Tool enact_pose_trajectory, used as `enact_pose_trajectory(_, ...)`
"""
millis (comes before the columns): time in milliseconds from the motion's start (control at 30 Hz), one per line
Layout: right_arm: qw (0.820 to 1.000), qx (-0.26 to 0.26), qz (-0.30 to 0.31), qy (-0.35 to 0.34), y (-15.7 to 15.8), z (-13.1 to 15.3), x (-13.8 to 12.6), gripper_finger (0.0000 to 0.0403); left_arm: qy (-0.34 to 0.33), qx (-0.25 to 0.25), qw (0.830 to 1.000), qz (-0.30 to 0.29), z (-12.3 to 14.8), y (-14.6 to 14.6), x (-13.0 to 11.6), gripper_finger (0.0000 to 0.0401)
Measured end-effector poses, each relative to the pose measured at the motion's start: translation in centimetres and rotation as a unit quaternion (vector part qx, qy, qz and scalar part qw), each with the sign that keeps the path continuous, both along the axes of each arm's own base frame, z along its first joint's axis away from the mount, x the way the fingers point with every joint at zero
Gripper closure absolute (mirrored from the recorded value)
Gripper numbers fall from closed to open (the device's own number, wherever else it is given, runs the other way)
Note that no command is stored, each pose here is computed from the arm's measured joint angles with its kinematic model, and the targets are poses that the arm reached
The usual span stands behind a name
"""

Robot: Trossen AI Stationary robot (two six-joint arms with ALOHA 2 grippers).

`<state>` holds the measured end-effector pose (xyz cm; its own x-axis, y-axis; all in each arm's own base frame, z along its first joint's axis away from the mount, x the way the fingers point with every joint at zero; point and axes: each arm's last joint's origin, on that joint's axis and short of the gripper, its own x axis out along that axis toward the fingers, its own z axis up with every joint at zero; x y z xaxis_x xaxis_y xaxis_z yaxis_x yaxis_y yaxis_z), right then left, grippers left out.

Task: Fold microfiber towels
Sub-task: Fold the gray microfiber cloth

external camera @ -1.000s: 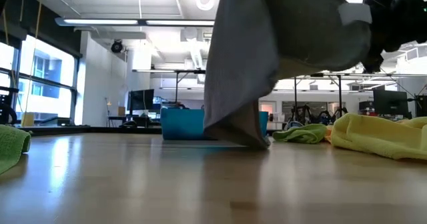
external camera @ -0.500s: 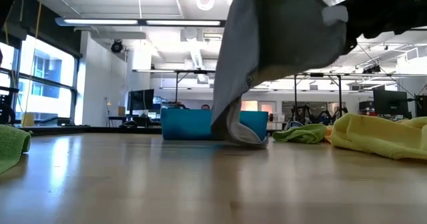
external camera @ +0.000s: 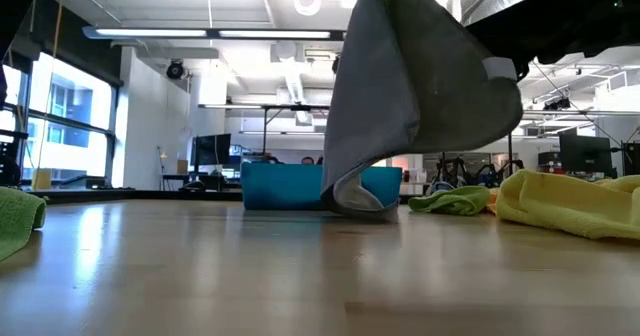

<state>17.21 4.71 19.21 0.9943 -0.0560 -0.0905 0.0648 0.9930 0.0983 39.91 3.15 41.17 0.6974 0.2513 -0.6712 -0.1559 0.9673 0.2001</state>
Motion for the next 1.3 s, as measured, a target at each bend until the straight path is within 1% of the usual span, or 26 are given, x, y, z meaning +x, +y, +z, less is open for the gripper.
enact_pose_trajectory(133,1.0,0.002,0.0,-0.01,0.0,0.2,0.0,0.0249,0.0,-0.003,1.0,-0.003,0.0,0.0,0.0,0.0401)
enact_pose_trajectory(233,0.999,0.004,-0.001,-0.044,-0.1,0.9,0.0,0.0249,-0.001,-0.023,0.999,-0.024,0.0,-0.1,0.0,0.0401)
enact_pose_trajectory(333,0.997,0.013,-0.001,-0.072,-0.1,1.5,0.0,0.0249,-0.002,-0.028,0.999,-0.029,0.0,-0.2,0.0,0.0401)
enact_pose_trajectory(500,0.998,0.035,0.002,-0.058,0.0,1.2,0.0,0.0249,-0.008,-0.025,0.999,-0.027,0.1,-0.2,0.1,0.0401)
enact_pose_trajectory(600,0.997,0.06,0.002,-0.048,0.0,0.9,0.1,0.0249,-0.026,-0.022,0.999,-0.026,0.3,-0.1,0.3,0.0401)
enact_pose_trajectory(700,0.996,0.072,0.01,-0.049,0.2,0.8,0.3,0.0249,-0.039,-0.021,0.999,-0.027,0.5,-0.1,0.5,0.0401)
enact_pose_trajectory(900,0.997,0.069,0.015,-0.044,0.4,0.6,0.4,0.0249,-0.039,-0.023,0.999,-0.029,0.5,-0.1,0.5,0.0401)
enact_pose_trajectory(1000,0.995,0.062,0.015,-0.071,0.3,1.2,0.3,0.0249,-0.038,-0.036,0.998,-0.043,0.4,-0.2,0.7,0.0401)
enact_pose_trajectory(1133,0.991,0.058,0.021,-0.116,0.3,2.1,0.3,0.0249,-0.028,-0.036,0.998,-0.044,-0.4,-0.2,1.3,0.0401)
enact_pose_trajectory(1300,0.993,0.058,0.023,-0.1,0.4,1.7,0.4,0.0249,-0.024,-0.026,0.998,-0.045,-1.6,0.3,2.5,0.0401)
